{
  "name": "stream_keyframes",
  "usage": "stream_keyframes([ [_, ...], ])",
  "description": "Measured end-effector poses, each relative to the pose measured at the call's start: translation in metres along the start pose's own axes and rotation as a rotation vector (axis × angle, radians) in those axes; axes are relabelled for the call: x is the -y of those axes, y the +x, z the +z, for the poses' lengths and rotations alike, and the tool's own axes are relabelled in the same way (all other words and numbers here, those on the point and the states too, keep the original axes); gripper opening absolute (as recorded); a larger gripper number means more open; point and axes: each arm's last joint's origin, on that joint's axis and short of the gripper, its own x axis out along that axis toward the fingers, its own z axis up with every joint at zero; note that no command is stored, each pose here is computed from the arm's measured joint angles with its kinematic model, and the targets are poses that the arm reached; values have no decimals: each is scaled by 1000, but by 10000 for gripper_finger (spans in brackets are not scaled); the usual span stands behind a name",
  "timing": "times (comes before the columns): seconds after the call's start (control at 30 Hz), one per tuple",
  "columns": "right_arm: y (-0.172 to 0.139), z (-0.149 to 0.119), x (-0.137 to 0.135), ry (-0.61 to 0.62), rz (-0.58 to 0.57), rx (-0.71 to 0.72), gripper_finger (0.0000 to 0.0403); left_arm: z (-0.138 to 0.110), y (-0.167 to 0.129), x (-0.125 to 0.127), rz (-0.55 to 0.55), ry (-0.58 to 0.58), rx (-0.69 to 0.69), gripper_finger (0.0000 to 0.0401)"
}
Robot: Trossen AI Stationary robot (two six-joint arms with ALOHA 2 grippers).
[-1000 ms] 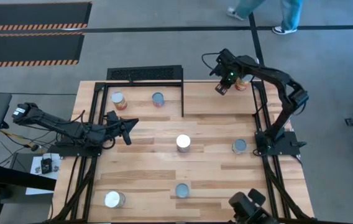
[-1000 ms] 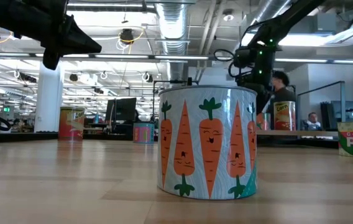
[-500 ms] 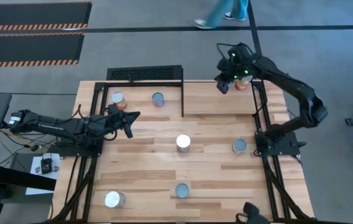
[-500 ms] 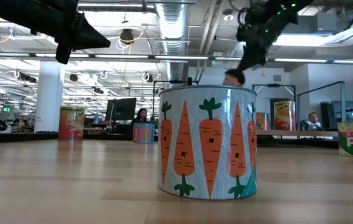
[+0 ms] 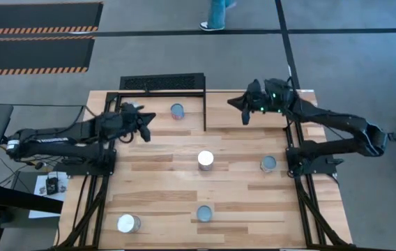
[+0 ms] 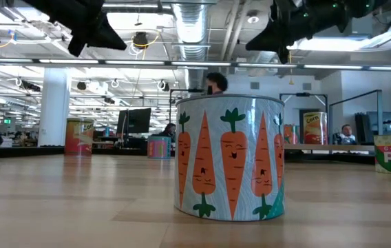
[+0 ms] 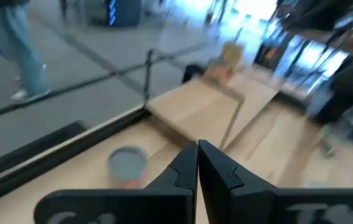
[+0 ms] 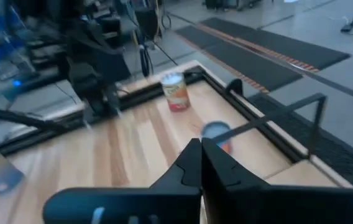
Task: Pick and place cans onto a shelf
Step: Put the top canned peaches on the shelf
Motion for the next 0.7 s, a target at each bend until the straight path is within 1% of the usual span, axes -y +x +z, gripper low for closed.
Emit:
stream_keyframes([
  [0.07,0,-4,-6,5,-7,5,13,11,4,-2,30,25,-75,0],
  [0.17,-2,-5,-13,2,1,4,9,22,11,-4,30,60,-216,0],
  [0.27,-6,-4,-17,-3,12,11,9,28,17,-4,-22,99,-363,0],
  [0.37,-11,-2,-18,-6,16,26,13,32,21,-1,-98,159,-473,0],
  [0.5,-18,-1,-19,-28,6,21,13,35,27,9,-212,196,-570,0],
  [0.63,-23,-3,-20,-41,-5,-10,10,37,35,24,-285,237,-599,0],
  [0.7,-25,-4,-20,-39,-9,-21,10,34,40,35,-321,293,-616,0],
])
